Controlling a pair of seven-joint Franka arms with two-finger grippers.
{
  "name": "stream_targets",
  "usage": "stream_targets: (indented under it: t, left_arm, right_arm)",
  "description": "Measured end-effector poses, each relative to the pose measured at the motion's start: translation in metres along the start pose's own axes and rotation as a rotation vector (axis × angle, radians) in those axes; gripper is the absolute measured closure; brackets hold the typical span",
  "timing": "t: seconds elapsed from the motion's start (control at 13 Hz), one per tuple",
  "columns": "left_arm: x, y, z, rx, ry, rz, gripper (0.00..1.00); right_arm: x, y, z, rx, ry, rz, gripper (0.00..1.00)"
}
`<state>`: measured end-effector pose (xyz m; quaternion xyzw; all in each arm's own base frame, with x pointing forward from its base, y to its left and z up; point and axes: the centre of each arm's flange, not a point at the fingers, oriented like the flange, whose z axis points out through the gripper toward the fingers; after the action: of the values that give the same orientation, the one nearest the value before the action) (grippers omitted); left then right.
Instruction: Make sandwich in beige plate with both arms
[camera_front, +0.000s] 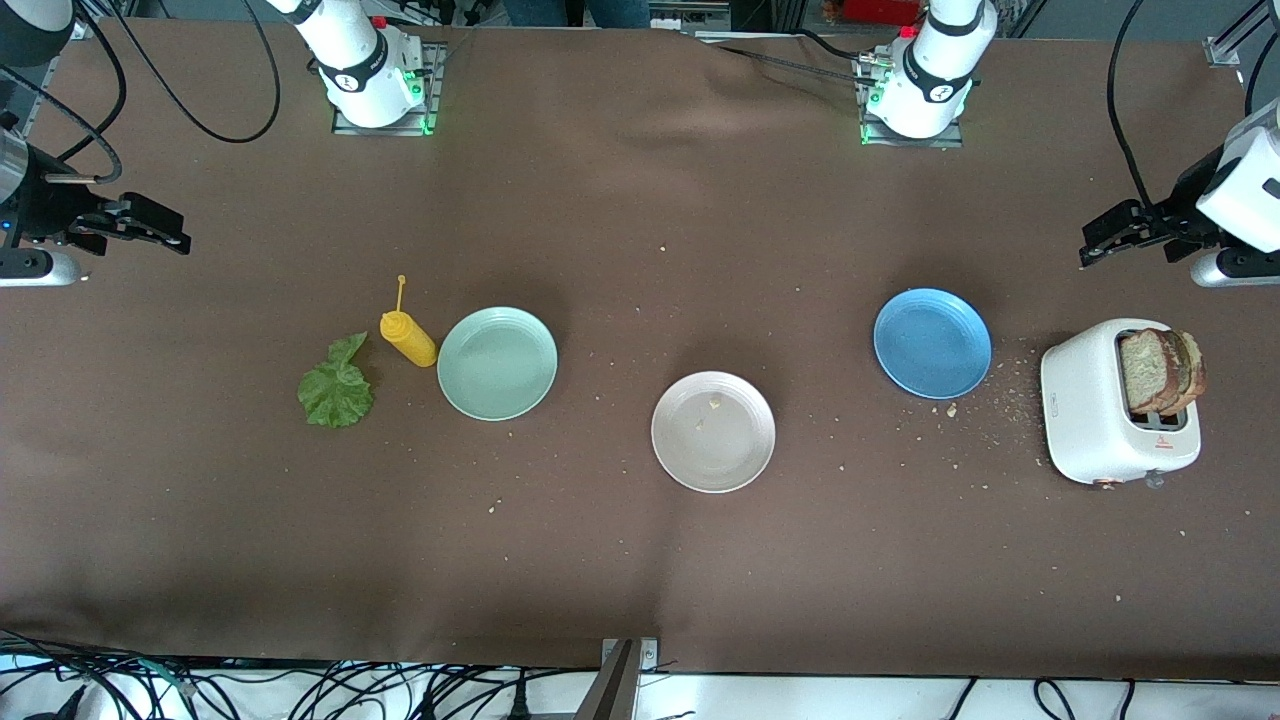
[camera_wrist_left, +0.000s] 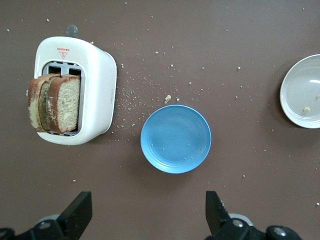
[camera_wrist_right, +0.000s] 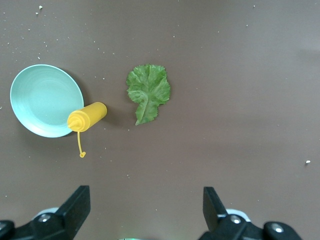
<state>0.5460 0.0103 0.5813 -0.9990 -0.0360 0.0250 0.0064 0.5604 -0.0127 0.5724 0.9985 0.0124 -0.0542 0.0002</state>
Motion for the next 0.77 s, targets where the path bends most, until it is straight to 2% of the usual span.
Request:
stream_targets:
  t: [0.23,0.77]
  left_arm:
    - [0.0,0.0,0.0,0.0,0.0,0.0,0.0]
    - [0.0,0.0,0.0,0.0,-0.001,0.0,0.0]
  right_arm:
    - [0.002,-0.001,0.004,0.0,-0.007,-0.001,0.0]
    - [0.003,-0.008,-0.01,-0.001,0.024,-0.014,0.0]
